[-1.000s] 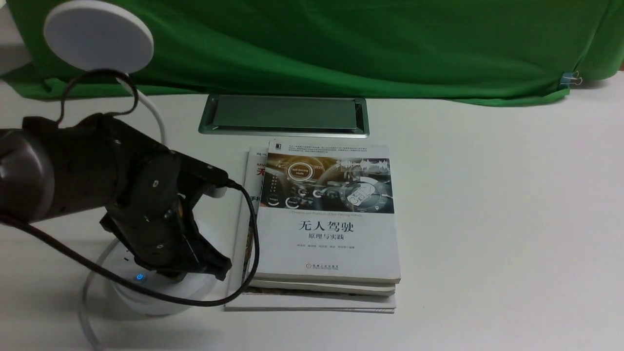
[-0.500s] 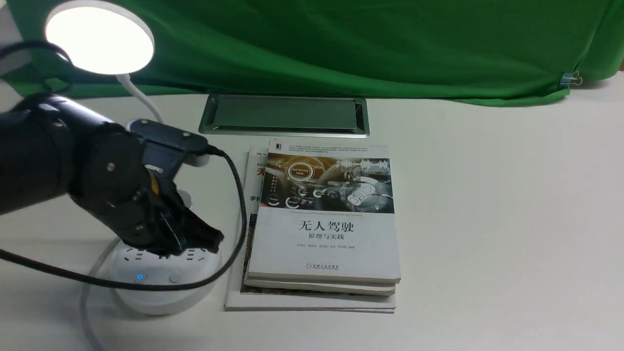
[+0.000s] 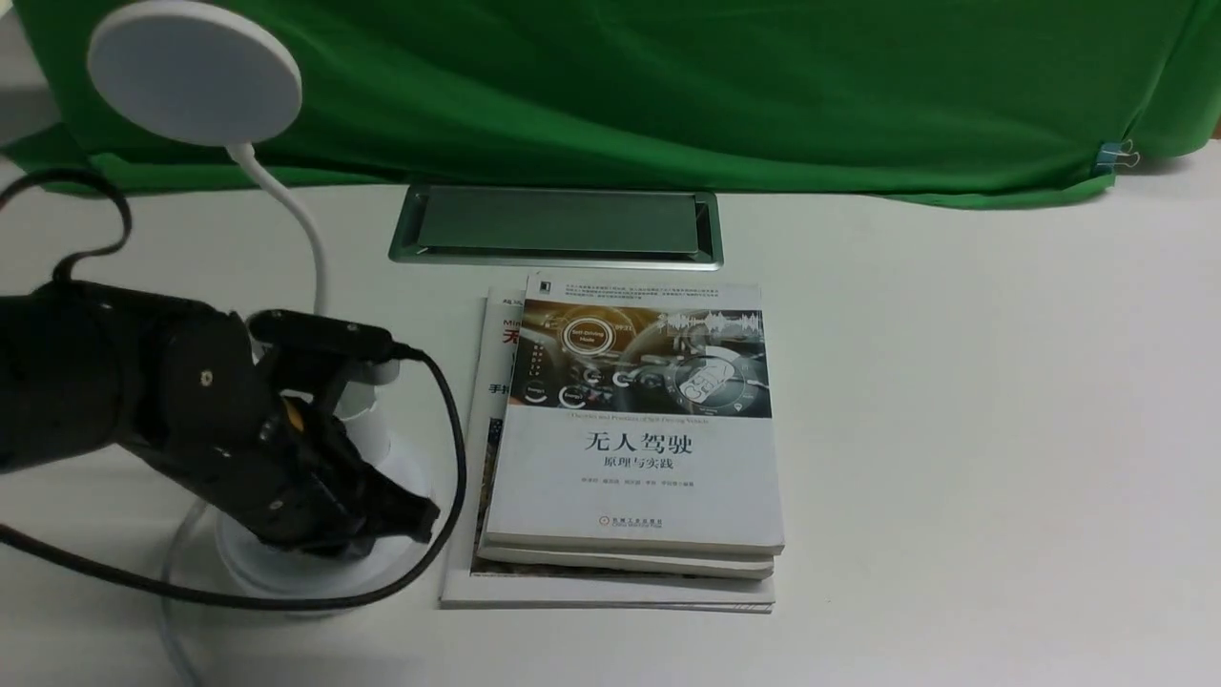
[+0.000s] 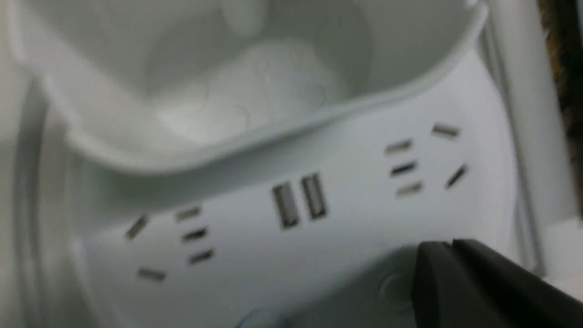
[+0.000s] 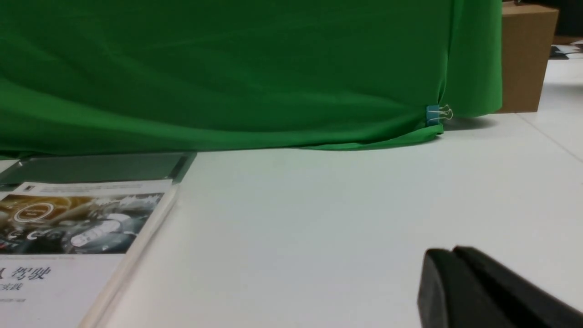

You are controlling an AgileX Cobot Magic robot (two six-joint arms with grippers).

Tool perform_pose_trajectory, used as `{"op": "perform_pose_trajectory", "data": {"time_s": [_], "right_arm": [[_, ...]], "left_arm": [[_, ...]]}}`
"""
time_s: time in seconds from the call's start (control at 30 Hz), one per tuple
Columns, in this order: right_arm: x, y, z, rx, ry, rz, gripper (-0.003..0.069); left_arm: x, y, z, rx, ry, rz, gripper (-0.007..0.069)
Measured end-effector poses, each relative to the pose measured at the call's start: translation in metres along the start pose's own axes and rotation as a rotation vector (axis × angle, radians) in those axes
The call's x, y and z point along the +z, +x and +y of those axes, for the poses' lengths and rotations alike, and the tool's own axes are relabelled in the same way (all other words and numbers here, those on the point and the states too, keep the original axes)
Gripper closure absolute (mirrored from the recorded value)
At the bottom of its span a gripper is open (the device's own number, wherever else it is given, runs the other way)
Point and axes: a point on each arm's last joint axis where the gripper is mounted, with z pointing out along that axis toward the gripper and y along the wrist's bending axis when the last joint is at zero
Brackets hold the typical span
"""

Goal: Turn off the desk lamp on the white desktop by hand.

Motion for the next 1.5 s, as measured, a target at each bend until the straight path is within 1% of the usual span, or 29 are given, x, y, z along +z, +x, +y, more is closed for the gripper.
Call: {"op": "perform_pose_trajectory", "data": {"time_s": [0.17,0.27,0.4,0.53,0.67,0.8,0.87,0.9,1.13,1.17,1.23,1.37,1.5], "right_arm": [[0.0,0.0,0.0,0.0,0.0,0.0,0.0624],[0.0,0.0,0.0,0.0,0.0,0.0,0.0624],[0.0,0.0,0.0,0.0,0.0,0.0,0.0624],[0.0,0.0,0.0,0.0,0.0,0.0,0.0624],[0.0,0.0,0.0,0.0,0.0,0.0,0.0624],[0.0,0.0,0.0,0.0,0.0,0.0,0.0624],[0.0,0.0,0.0,0.0,0.0,0.0,0.0624],[0.0,0.0,0.0,0.0,0.0,0.0,0.0624],[0.0,0.0,0.0,0.0,0.0,0.0,0.0624],[0.0,0.0,0.0,0.0,0.0,0.0,0.0624],[0.0,0.0,0.0,0.0,0.0,0.002,0.0624],[0.0,0.0,0.0,0.0,0.0,0.003,0.0624],[0.0,0.0,0.0,0.0,0.0,0.003,0.0624]], "left_arm": [[-0.006,-0.005,0.0,0.014,-0.002,-0.013,0.0614],[-0.013,-0.003,0.0,0.024,-0.007,0.023,0.0614],[-0.039,-0.01,-0.001,0.042,-0.023,-0.06,0.0614],[-0.05,-0.012,0.0,0.045,-0.042,-0.093,0.0614],[-0.045,-0.009,0.002,0.051,-0.055,-0.076,0.0614],[-0.026,-0.003,0.003,0.032,-0.057,-0.015,0.0614],[-0.007,0.002,0.005,0.025,-0.057,0.042,0.0614],[-0.004,0.001,0.005,0.025,-0.058,0.039,0.0614],[-0.01,0.0,0.005,0.023,-0.058,0.036,0.0614],[-0.016,0.002,0.004,0.025,-0.058,0.05,0.0614],[-0.033,0.003,0.003,0.029,-0.06,0.011,0.0614],[-0.092,0.005,-0.001,0.038,-0.064,-0.194,0.0614],[-0.153,0.025,-0.006,0.024,-0.061,-0.388,0.0614]]}}
